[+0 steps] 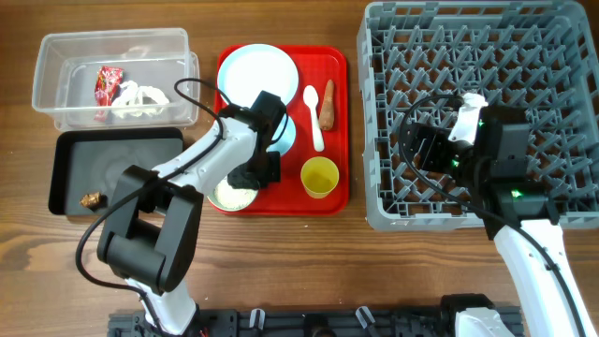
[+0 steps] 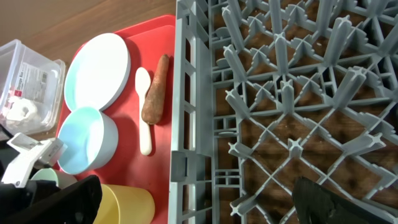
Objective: Sort waste into correct bins and load items into the dishwasher rack
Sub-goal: 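Grasp the green rice bowl rim with the left gripper, then tip the green bowl over the black tray to pour out rice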
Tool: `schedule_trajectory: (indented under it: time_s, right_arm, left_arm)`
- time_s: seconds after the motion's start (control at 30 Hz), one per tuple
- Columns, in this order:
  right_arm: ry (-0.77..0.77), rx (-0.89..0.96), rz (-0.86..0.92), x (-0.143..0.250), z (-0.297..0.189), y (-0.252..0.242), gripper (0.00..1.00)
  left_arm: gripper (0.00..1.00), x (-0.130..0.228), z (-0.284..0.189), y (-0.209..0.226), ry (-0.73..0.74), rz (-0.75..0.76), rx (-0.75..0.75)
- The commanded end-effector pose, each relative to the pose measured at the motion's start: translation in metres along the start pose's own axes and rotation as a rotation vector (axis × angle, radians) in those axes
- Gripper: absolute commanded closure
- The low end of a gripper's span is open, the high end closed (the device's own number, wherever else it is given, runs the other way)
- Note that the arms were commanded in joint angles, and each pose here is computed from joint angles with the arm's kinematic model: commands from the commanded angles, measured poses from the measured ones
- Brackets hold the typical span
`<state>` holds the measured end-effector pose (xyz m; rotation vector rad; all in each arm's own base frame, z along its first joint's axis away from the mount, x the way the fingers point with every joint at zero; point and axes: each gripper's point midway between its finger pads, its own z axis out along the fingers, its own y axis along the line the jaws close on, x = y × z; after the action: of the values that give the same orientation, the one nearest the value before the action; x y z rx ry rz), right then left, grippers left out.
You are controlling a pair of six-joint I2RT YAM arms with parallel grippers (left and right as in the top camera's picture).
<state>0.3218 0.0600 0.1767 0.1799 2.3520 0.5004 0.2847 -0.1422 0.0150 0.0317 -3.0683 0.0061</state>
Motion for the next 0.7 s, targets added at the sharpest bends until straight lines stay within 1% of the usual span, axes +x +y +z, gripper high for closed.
schedule_trajectory:
  time_s: [0.0,0.13,0.2,0.27,0.3,0.37,0.47,0.53,0.6,0.67]
  right_arm:
    - [-0.004,-0.014,0.003,-0.005,-0.001,0.004,0.00]
    - [-0.005,-0.014,0.004,-0.005,-0.001,0.004,0.00]
    - [-0.005,-0.014,0.004,-0.005,-0.001,0.004,0.00]
    - [-0.004,-0.014,0.003,-0.005,-0.001,0.004,0.00]
    - [-0.005,-0.014,0.003,-0.005,-0.001,0.004,0.00]
    - [-0.007,-0.015,0.003,-0.006,-0.001,0.004,0.00]
    - [-0.007,-0.015,0.003,-0.006,-0.001,0.004,0.00]
    - [-0.008,-0.015,0.003,-0.006,-0.001,0.004,0.00]
    - [-0.012,-0.016,0.001,-0.007,-0.001,0.005,0.00]
    - [-0.020,-0.020,-0.001,-0.009,-0.002,0.006,0.00]
  left_arm:
    - [0.96,-0.004,-0.019,-0.019,0.020,-0.002,0.090]
    - [0.96,-0.013,-0.066,-0.017,-0.008,-0.038,0.148]
    - [0.96,-0.021,-0.095,-0.009,-0.051,-0.043,0.227]
    - [0.96,-0.028,-0.116,0.006,-0.094,-0.094,0.296]
    - [0.96,-0.033,-0.125,0.019,-0.119,-0.131,0.323]
    - [0.96,-0.039,-0.139,0.037,-0.152,-0.152,0.397]
    - [0.96,-0.050,-0.155,0.075,-0.202,-0.200,0.525]
    - [0.96,-0.061,-0.158,0.115,-0.256,-0.268,0.580]
    - [0.96,-0.068,-0.163,0.143,-0.310,-0.313,0.644]
    - [0.96,-0.074,-0.168,0.171,-0.376,-0.362,0.756]
